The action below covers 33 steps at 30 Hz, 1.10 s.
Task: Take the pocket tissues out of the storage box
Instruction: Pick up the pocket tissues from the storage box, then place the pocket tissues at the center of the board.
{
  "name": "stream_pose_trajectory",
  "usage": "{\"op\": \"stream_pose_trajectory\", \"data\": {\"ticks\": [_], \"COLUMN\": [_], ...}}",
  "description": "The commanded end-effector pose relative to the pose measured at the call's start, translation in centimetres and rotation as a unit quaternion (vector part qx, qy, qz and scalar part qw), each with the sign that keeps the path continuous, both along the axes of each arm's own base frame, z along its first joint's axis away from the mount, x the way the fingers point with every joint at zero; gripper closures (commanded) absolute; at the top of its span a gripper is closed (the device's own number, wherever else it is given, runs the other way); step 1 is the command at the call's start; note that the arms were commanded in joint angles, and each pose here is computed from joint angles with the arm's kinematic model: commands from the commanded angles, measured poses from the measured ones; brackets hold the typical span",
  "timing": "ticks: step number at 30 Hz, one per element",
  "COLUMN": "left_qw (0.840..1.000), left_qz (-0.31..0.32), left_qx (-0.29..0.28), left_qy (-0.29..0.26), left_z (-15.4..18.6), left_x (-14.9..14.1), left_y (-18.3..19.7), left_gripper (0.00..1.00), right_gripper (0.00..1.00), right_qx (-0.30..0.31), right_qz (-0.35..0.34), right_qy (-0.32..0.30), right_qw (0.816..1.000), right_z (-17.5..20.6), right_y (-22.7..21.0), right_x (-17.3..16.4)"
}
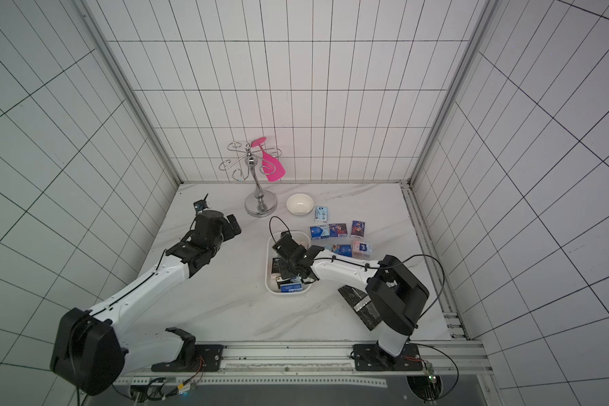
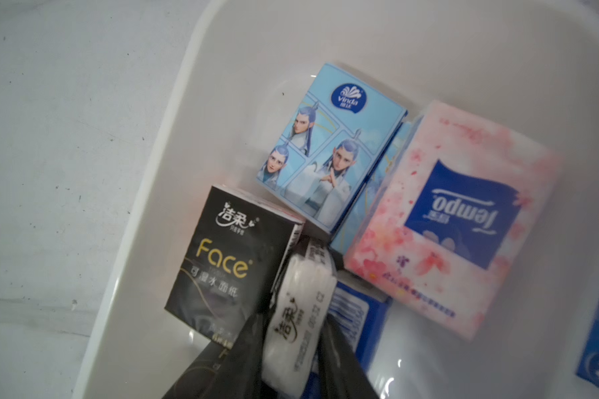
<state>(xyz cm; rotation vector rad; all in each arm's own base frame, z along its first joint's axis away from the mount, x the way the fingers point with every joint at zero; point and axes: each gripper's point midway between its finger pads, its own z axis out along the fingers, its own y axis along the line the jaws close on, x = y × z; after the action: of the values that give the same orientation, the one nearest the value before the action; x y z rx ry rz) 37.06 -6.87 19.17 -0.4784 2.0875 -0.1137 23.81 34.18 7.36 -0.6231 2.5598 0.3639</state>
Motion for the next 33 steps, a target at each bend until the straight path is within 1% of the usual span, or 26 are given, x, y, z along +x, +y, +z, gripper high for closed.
{"op": "stream_pose_trajectory", "data": {"ticks": [1,4,11,15,17,20,25,29,33], "left_qw": [1.0,1.0,1.0,1.0,1.0,1.0,1.0,1.0,1.0], "left_qz": [0.005,0.003,0.002,-0.001,-0.002,-0.003,-0.003,-0.005,-0.008], "left_qx": [-0.001,-0.001,-0.002,-0.004,-0.005,-0.005,-0.003,-0.004,-0.005], "left_qy": [-0.009,-0.008,-0.004,-0.002,-0.003,-0.003,-0.007,-0.007,-0.003], "left_z": [0.4,0.4,0.1,0.0,0.2,0.4,0.7,0.7,0.4], "left_x": [-0.2,-0.1,0.1,0.1,0.1,0.1,0.0,0.0,0.1], "left_y": [0.2,0.1,-0.1,-0.2,-0.3,-0.3,-0.2,-0.2,-0.4], "left_gripper": [0.01,0.01,0.02,0.02,0.02,0.02,0.01,0.02,0.01], "right_gripper": [0.74,0.76,0.77,0.77,0.77,0.77,0.77,0.77,0.78], "right_qx": [-0.023,-0.011,0.04,0.062,0.067,0.067,0.082,0.078,0.005], "right_qz": [-0.01,-0.01,-0.007,-0.008,-0.016,-0.048,-0.131,-0.176,-0.209], "right_qy": [-0.006,-0.022,-0.065,-0.099,-0.116,-0.14,-0.157,-0.152,-0.138], "right_qw": [1.0,1.0,0.997,0.993,0.991,0.987,0.975,0.969,0.968], "right_z": [0.0,1.7,7.2,10.8,12.4,14.3,16.5,15.6,12.8], "right_y": [-0.9,-1.0,-0.8,-1.4,-2.1,-4.5,-10.5,-13.8,-16.5], "right_x": [0.5,0.8,1.1,2.0,3.1,5.7,11.9,16.7,21.1]}}
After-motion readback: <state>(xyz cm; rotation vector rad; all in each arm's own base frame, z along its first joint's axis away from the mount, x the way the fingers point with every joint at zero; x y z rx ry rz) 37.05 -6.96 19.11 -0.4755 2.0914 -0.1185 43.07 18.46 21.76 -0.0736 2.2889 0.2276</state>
